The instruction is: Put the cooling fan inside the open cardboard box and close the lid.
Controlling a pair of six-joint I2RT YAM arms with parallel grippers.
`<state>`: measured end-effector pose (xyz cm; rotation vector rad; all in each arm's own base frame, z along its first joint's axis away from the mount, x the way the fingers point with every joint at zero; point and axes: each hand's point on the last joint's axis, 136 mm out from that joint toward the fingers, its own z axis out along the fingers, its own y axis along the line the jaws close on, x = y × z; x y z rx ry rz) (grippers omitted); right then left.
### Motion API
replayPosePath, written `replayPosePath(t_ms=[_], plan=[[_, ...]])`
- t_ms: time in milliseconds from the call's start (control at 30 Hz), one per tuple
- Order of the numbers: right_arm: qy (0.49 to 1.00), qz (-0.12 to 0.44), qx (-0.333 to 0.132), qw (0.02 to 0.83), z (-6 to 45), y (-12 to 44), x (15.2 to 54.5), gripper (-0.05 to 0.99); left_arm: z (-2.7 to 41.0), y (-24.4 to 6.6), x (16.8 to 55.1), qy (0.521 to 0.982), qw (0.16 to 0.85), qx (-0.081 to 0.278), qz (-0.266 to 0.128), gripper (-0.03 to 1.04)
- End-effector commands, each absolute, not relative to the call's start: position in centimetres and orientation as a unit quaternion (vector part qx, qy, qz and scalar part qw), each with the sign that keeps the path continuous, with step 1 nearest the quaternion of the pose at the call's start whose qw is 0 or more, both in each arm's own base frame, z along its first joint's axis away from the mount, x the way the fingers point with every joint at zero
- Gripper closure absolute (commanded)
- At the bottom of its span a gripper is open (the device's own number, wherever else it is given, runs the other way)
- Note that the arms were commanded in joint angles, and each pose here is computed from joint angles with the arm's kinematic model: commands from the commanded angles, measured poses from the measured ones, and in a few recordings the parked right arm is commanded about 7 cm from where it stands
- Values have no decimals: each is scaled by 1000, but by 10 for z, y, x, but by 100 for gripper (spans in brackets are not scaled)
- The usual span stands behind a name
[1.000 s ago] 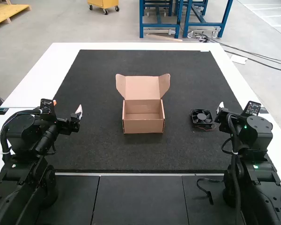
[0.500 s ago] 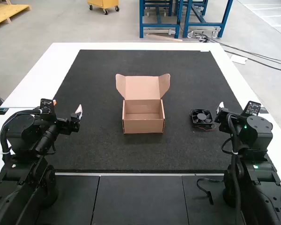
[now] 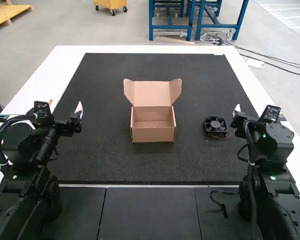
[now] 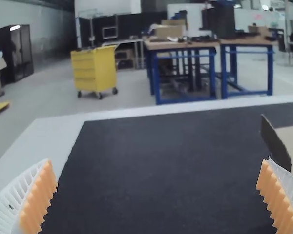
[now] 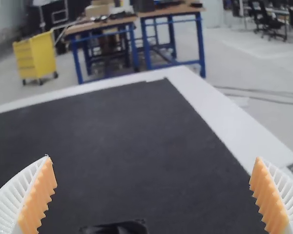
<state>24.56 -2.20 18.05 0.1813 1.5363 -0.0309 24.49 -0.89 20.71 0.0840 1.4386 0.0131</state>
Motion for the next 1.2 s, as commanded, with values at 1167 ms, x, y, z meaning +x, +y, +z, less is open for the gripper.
replayPosePath(t_ms=[1167], plan=[[795,-70,109,593,242,-47,284,2,299,-8,282,720,693,22,-15,4]])
